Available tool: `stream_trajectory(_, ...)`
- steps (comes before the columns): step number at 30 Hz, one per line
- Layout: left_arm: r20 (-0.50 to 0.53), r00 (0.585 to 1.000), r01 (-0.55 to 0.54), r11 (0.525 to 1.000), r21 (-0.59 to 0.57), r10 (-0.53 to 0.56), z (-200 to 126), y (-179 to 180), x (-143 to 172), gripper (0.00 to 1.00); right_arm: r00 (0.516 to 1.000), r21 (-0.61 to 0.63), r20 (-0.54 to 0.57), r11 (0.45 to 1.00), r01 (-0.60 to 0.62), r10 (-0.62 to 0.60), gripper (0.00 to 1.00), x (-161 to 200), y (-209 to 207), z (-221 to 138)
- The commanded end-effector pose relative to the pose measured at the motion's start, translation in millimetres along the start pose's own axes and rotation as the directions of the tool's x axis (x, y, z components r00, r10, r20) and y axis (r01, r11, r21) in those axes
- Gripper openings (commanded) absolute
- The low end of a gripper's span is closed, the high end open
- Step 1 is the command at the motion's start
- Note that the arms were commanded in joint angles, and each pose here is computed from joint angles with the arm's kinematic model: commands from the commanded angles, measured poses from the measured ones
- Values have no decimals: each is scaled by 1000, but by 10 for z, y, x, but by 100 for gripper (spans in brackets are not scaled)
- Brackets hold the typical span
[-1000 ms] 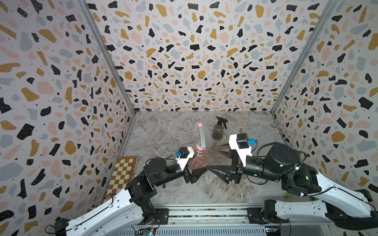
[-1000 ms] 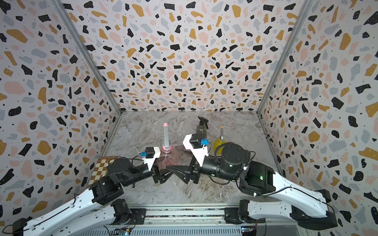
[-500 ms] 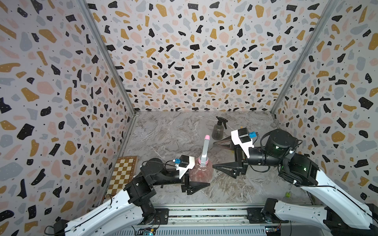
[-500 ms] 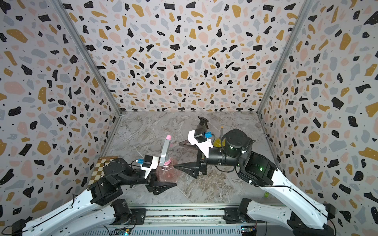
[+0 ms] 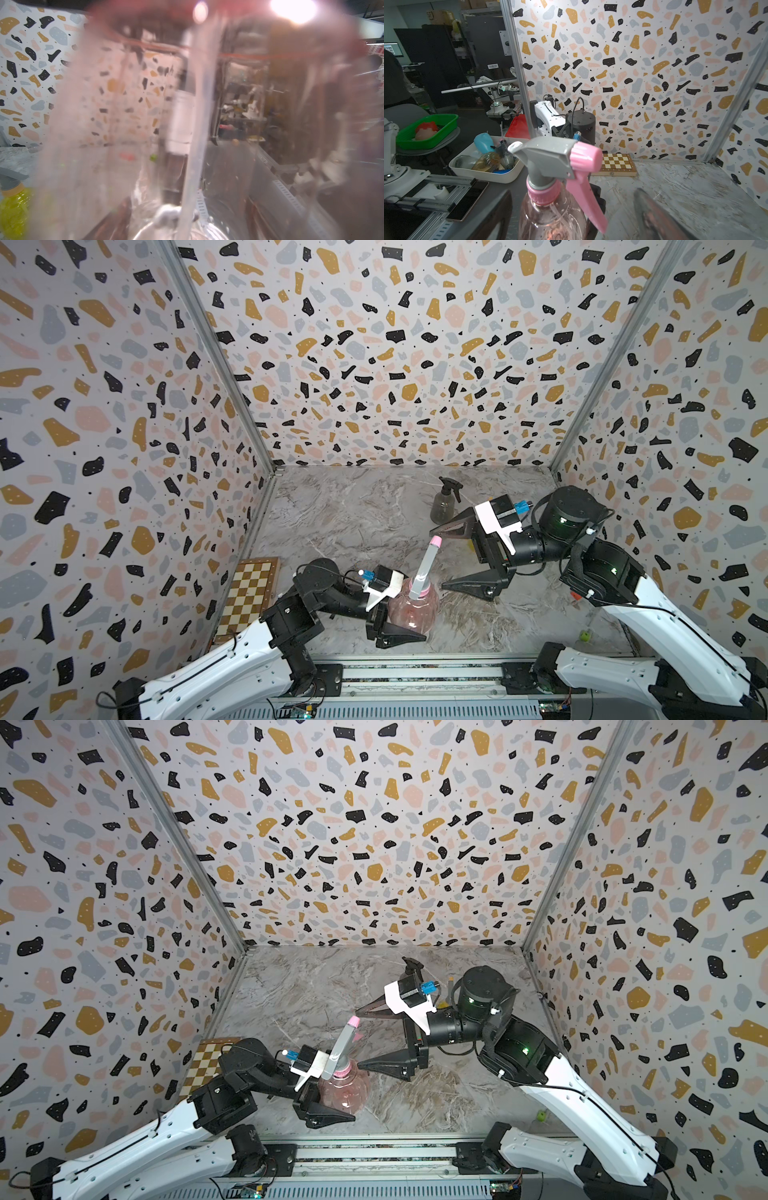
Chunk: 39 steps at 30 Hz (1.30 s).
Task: Attach spray nozzles to spray bottles
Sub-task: Screw the spray nozzle on the spray bottle.
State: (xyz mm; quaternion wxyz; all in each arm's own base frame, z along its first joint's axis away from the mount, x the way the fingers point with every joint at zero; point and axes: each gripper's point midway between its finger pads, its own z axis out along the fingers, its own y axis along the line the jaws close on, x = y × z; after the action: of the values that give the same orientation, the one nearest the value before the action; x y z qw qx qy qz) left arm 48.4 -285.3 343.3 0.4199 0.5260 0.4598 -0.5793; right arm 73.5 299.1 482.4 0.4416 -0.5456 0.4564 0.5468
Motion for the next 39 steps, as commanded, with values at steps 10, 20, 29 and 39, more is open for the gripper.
stream_trajectory(10,59,997,-44,995,-90,50,-22,131,-225,0,999,-79,-15,996,30,-31,87,-47,259,12)
stream_trajectory(20,66,997,-18,966,-258,36,-89,406,-231,0,1000,-39,-27,999,-3,2,85,22,398,-37)
stream_trajectory(29,76,997,21,923,-383,9,-126,674,-246,0,998,-141,-53,990,-28,20,85,147,813,312)
stream_trajectory(39,72,997,6,903,-429,28,-195,711,-264,0,994,135,-57,987,-85,94,84,163,436,277)
